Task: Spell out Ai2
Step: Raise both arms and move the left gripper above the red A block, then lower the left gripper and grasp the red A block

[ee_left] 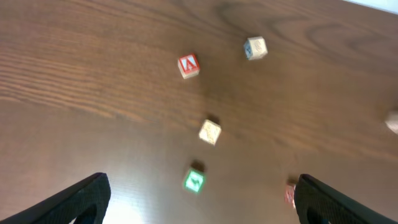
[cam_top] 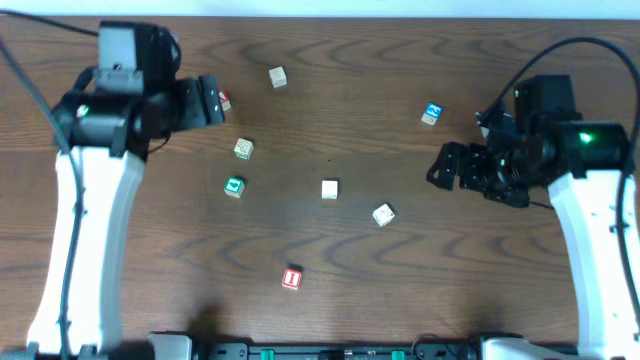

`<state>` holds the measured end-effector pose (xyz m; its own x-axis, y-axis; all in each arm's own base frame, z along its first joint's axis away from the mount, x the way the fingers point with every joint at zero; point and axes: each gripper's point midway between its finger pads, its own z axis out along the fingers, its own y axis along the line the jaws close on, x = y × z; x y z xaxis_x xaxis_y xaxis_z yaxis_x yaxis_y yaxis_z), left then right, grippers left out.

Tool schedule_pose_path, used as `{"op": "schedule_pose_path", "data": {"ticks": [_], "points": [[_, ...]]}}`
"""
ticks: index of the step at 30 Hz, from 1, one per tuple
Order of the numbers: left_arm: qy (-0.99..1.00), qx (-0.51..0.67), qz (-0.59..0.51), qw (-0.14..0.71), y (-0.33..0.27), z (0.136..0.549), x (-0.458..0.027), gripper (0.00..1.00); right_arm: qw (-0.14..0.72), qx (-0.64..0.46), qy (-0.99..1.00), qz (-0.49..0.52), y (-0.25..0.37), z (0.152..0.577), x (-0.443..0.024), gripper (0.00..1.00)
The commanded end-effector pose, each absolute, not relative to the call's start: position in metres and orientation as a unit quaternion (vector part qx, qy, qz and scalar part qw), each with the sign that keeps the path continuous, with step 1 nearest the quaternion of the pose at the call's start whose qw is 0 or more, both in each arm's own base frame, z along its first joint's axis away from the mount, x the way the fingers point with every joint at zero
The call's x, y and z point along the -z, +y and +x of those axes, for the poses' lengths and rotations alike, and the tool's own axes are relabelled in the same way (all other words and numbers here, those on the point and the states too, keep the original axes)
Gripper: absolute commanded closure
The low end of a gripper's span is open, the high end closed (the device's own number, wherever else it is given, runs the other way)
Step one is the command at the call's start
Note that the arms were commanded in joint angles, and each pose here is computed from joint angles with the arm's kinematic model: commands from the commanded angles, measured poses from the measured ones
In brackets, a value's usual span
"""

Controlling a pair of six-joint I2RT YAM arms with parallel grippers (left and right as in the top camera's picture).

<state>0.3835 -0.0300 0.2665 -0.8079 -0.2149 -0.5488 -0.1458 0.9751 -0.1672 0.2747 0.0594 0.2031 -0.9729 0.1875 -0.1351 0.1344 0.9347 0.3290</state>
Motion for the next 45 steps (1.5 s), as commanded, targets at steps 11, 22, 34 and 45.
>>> {"op": "schedule_pose_path", "data": {"ticks": [11,22,34,45], "points": [[0.962,0.055,-0.156,0.216,-0.033,0.478,-0.163,0.04,0.082,-0.148,0.983,0.075,0.055,0.277,-0.203,0.01],[0.949,0.062,-0.263,0.165,-0.025,0.515,-0.098,0.05,0.077,-0.143,0.984,0.076,0.053,0.274,-0.202,0.01],[0.938,0.093,-0.301,0.144,-0.031,0.533,-0.05,0.04,0.063,-0.125,0.987,0.08,0.048,0.268,-0.194,0.01],[0.934,0.097,-0.298,0.172,-0.03,0.547,-0.052,0.05,0.056,-0.125,0.987,0.081,0.047,0.266,-0.187,0.01]]}}
